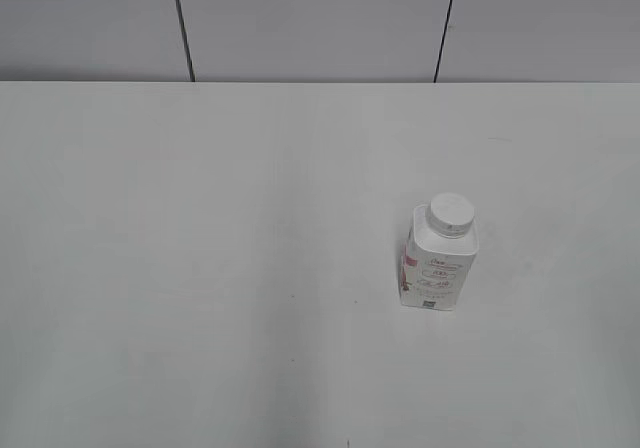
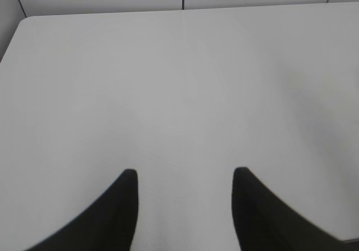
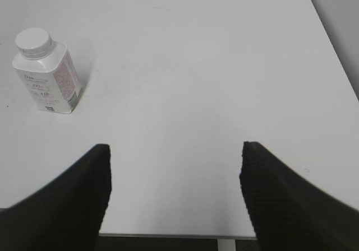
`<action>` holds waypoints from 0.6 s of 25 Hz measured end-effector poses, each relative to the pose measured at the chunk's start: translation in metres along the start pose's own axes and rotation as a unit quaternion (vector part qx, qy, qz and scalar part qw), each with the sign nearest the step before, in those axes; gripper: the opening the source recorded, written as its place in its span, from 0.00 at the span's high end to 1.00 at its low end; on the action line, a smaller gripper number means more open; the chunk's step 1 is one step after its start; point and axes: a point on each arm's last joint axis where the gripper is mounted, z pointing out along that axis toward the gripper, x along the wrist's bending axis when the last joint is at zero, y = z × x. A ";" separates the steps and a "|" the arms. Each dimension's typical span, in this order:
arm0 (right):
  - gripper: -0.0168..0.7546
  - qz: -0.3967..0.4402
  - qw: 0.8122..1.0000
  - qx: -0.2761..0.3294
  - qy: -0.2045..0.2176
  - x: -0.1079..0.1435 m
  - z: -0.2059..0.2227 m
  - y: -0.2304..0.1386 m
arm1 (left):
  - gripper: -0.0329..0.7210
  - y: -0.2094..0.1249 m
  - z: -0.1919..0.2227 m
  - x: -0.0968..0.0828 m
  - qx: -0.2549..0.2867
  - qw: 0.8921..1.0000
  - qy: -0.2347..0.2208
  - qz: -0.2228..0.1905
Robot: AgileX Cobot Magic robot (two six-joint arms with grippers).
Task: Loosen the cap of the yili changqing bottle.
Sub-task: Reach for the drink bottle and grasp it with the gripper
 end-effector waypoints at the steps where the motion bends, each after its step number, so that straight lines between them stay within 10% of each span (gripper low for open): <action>1: 0.24 0.000 1.000 0.000 0.000 0.000 0.000 0.000 | 0.50 0.000 0.000 0.000 0.000 1.000 0.000 0.000; 15: 0.24 0.000 1.000 0.000 0.000 0.000 0.000 0.000 | 0.50 0.000 0.000 0.000 0.000 1.000 0.000 0.000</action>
